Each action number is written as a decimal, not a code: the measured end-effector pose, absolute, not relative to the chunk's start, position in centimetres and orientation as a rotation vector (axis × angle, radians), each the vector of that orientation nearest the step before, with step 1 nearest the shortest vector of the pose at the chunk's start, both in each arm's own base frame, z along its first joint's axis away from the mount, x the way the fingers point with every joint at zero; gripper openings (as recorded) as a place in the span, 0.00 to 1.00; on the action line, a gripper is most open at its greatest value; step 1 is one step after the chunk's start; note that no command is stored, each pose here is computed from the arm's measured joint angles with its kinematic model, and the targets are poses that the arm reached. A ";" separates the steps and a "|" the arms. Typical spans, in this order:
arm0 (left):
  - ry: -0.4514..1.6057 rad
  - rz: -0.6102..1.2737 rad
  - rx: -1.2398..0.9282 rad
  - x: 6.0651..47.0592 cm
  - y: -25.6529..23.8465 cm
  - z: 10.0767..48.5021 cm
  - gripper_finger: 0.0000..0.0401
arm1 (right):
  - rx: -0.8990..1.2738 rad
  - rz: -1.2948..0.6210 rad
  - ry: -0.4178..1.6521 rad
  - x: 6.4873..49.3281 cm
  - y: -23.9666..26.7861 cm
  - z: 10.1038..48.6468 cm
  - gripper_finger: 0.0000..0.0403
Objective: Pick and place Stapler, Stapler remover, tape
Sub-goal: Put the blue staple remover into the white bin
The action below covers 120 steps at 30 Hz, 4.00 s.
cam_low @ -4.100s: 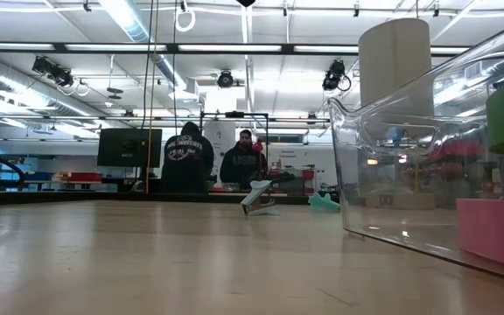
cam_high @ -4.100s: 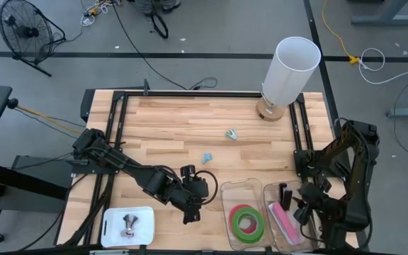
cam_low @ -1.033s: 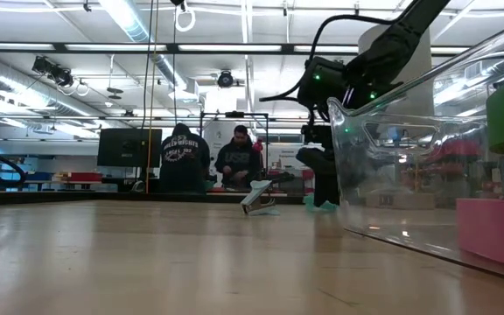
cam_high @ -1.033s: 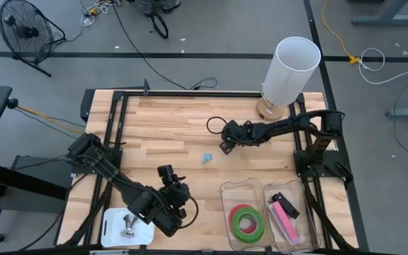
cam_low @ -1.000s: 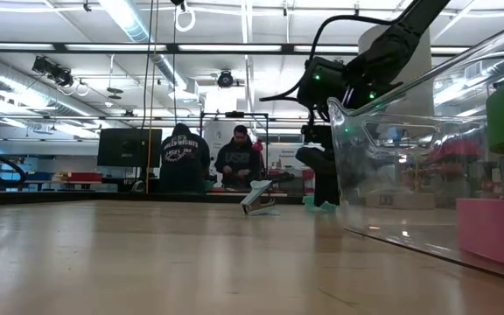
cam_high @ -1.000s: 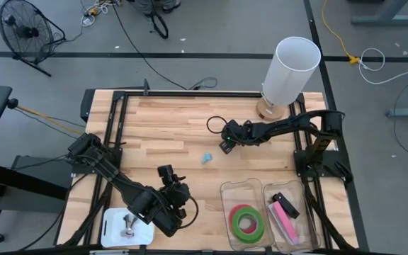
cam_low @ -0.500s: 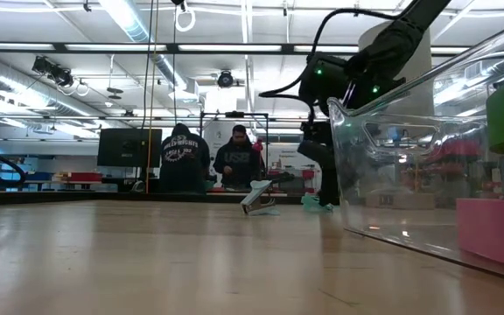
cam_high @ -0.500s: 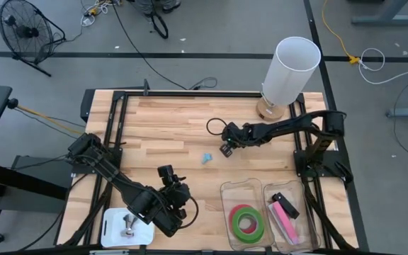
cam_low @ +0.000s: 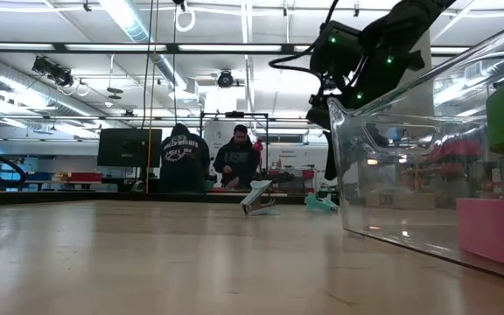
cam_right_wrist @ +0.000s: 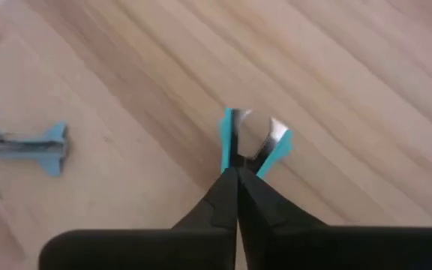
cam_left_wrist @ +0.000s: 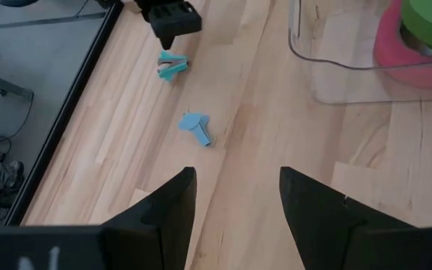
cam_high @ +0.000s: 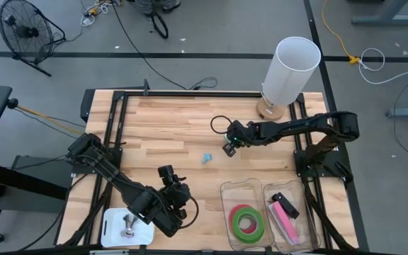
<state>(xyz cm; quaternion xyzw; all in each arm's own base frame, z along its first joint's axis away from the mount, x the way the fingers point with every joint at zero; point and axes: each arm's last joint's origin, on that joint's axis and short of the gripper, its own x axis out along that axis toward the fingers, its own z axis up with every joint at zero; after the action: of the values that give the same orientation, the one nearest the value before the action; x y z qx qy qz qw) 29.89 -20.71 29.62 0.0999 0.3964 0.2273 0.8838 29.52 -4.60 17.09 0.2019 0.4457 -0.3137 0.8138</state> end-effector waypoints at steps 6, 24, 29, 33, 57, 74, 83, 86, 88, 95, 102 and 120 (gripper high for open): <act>0.822 0.472 0.204 29.9 -20.7 29.6 0.49 | 0.412 -0.724 0.963 29.5 -4.8 16.5 0.18; 0.819 0.474 0.204 30.0 -20.7 29.6 0.49 | 0.445 -0.773 0.939 30.7 -5.1 14.4 0.76; 0.818 0.473 0.206 30.0 -20.7 29.6 0.49 | 0.437 -0.778 0.961 31.1 -5.1 13.1 0.82; 0.818 0.473 0.206 30.0 -20.7 29.6 0.49 | 0.440 -0.780 0.961 31.6 -5.3 11.9 0.80; 0.781 0.463 0.165 30.5 -20.8 29.8 0.49 | 0.488 -0.617 0.985 30.9 -4.5 14.4 0.16; 0.778 0.528 0.162 32.9 -17.7 29.9 0.49 | 0.422 -0.184 0.553 24.6 4.8 28.5 0.16; 0.555 0.392 0.138 37.1 -16.6 32.0 0.49 | 0.265 0.007 0.316 21.6 10.4 31.9 0.16; 0.443 0.273 0.095 38.6 -16.3 33.4 0.49 | 0.204 0.017 0.293 20.8 11.8 32.1 0.16; 0.366 0.203 0.065 39.3 -16.1 34.3 0.49 | 0.179 0.014 0.273 20.4 12.5 32.2 0.16; 0.271 0.152 0.018 40.4 -14.7 35.4 0.49 | 0.112 0.047 0.219 18.7 14.8 32.6 0.16; 0.225 0.092 -0.037 40.9 -13.9 35.9 0.49 | 0.079 0.044 0.203 17.8 15.8 32.7 0.16; 0.201 -0.038 -0.088 41.2 -13.9 36.2 0.49 | 0.030 0.048 0.133 18.7 16.8 32.8 0.16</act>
<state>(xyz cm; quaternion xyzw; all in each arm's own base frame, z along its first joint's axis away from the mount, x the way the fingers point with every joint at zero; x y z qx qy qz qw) 41.17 -13.87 36.24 -0.0437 0.1005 -0.0187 0.9938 18.72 16.78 32.81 0.0150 0.0663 0.0238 0.9974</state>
